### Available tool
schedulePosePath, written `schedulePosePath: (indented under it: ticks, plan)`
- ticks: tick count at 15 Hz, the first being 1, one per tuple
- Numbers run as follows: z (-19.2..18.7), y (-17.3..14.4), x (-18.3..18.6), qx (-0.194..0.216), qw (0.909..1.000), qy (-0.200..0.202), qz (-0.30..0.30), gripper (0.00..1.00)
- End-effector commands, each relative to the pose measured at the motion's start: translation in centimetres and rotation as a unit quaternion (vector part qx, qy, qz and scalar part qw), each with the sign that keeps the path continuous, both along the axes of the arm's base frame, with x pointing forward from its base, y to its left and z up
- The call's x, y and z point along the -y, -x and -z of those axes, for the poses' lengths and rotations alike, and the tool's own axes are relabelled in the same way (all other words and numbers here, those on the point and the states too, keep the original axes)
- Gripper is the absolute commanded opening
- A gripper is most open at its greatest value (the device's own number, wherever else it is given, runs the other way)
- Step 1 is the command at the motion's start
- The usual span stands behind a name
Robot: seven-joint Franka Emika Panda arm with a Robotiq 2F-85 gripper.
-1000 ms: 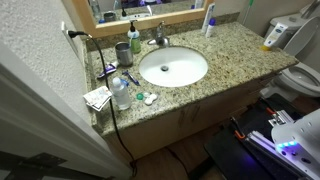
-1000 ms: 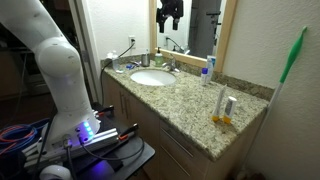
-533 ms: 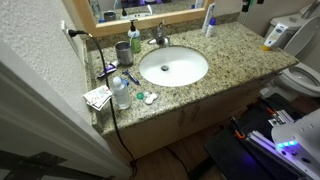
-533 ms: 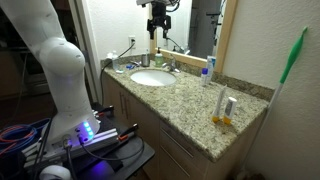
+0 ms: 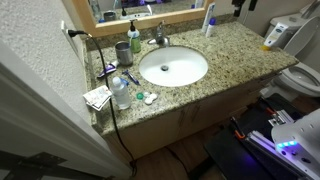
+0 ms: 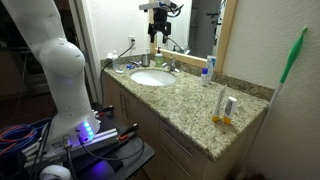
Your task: Close the tap faucet.
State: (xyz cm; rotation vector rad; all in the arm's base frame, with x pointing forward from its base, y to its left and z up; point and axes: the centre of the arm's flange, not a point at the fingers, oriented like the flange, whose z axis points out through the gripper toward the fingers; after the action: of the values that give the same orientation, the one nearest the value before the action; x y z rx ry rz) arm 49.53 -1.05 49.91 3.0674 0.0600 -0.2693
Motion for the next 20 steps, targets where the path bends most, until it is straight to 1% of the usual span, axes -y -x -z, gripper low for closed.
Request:
schedulePosePath:
  ticks: [1, 3, 4, 5, 6, 8, 10, 11, 12, 15, 17, 19, 20]
  plan:
    - [2.3, -5.8, -2.9, 0.052, 0.9965, -0.062, 0.019, 1.0]
    - [2.0, -8.7, -4.5, 0.087, 0.9919, -0.087, 0.031, 1.0]
    - [1.7, -9.7, -5.2, 0.091, 0.9906, -0.097, 0.031, 1.0]
    - [1.4, -10.0, -5.6, 0.089, 0.9904, -0.101, 0.03, 1.0]
    - [2.3, -7.6, -4.9, 0.083, 0.9924, -0.087, 0.026, 1.0]
    - [1.9, -8.7, -5.6, 0.089, 0.9914, -0.093, 0.025, 1.0]
    - [1.8, -9.0, -5.6, 0.092, 0.9911, -0.094, 0.025, 1.0]
    - [2.8, -10.2, -6.2, 0.079, 0.9931, -0.083, 0.024, 1.0]
    - [3.4, -11.1, -6.7, 0.073, 0.9928, -0.094, 0.017, 1.0]
    - [4.5, -14.0, -9.0, 0.092, 0.989, -0.115, 0.012, 1.0]
    - [5.0, -16.5, -10.2, 0.108, 0.9875, -0.115, 0.011, 1.0]
    - [5.3, -18.6, -10.9, 0.115, 0.9869, -0.109, 0.029, 1.0]
    - [5.4, -15.1, -10.3, 0.107, 0.9881, -0.109, 0.016, 1.0]
